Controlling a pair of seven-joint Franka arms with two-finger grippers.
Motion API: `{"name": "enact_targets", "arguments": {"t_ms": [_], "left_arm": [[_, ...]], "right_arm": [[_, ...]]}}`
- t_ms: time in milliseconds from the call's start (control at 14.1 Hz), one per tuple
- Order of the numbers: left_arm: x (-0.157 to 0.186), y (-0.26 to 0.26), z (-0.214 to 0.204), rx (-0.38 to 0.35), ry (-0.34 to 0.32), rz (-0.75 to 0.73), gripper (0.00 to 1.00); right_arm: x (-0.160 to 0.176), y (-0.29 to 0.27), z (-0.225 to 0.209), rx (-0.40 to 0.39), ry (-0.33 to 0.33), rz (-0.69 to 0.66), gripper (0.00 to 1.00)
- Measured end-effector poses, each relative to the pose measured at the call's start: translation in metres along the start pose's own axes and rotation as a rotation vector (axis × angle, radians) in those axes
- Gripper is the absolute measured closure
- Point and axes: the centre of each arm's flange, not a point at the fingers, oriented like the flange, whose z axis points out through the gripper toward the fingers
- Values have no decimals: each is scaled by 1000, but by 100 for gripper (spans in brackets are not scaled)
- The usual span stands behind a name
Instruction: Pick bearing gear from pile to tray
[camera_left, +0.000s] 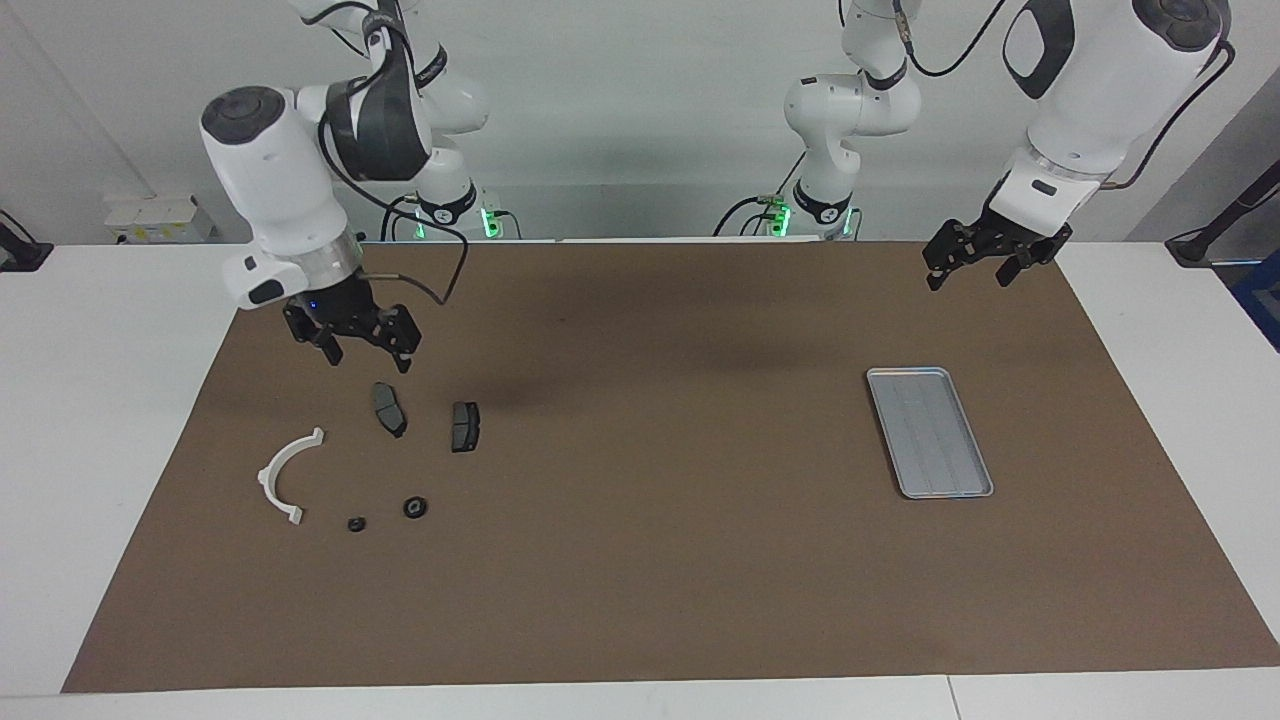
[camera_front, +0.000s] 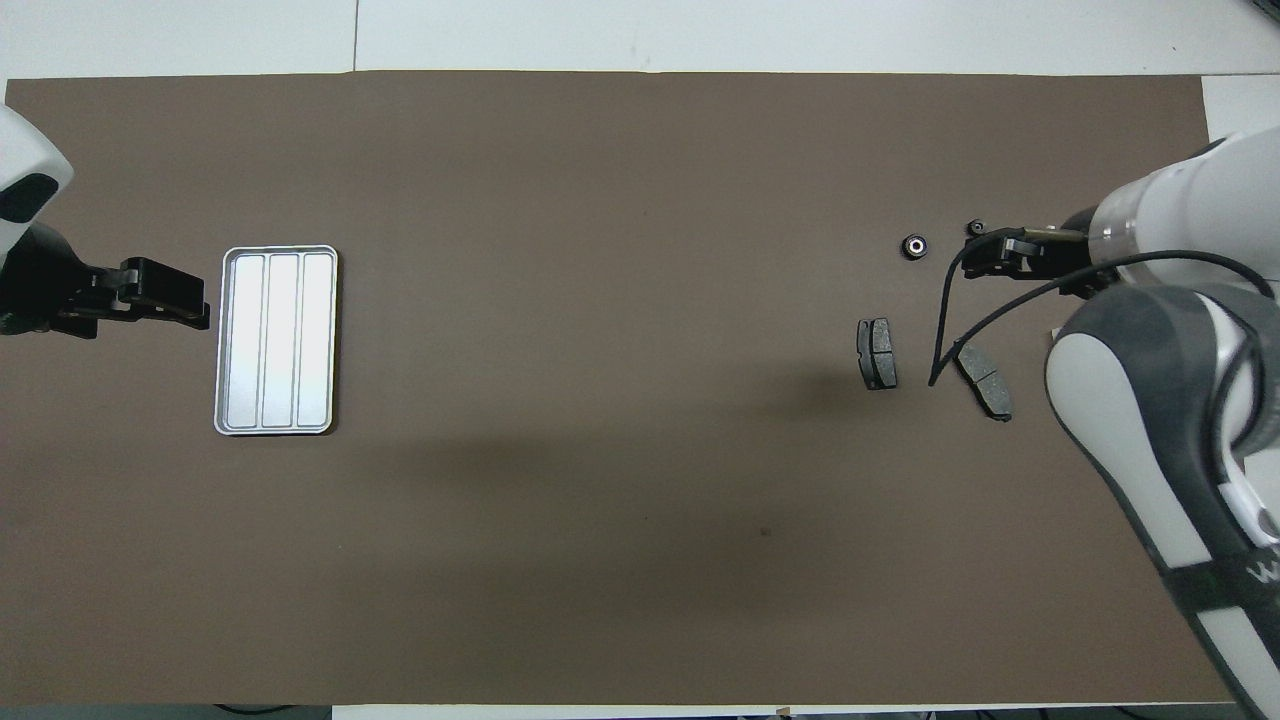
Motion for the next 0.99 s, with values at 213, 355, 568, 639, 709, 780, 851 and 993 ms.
{"name": "enact_targets", "arguments": {"t_ms": [213, 355, 568, 639, 709, 780, 851, 993], "left_arm": [[0, 0, 0, 0, 0, 0, 0], [0, 0, 0, 0, 0, 0, 0], [0, 0, 0, 0, 0, 0, 0], [0, 0, 0, 0, 0, 0, 0], [0, 0, 0, 0, 0, 0, 0], [0, 0, 0, 0, 0, 0, 0], [0, 0, 0, 0, 0, 0, 0], [0, 0, 0, 0, 0, 0, 0]], "right_arm": [[22, -4, 58, 14, 20, 68, 0], [31, -12, 87, 13, 19, 92, 0], [38, -20, 121, -26, 23, 93, 0], [41, -20, 131, -33, 26, 87, 0], [44, -20, 141, -37, 23, 86, 0], [48, -19, 152, -40, 15, 89, 0], [51, -19, 163, -43, 5, 98, 0], [55, -19, 180, -47, -10, 125, 0]]}}
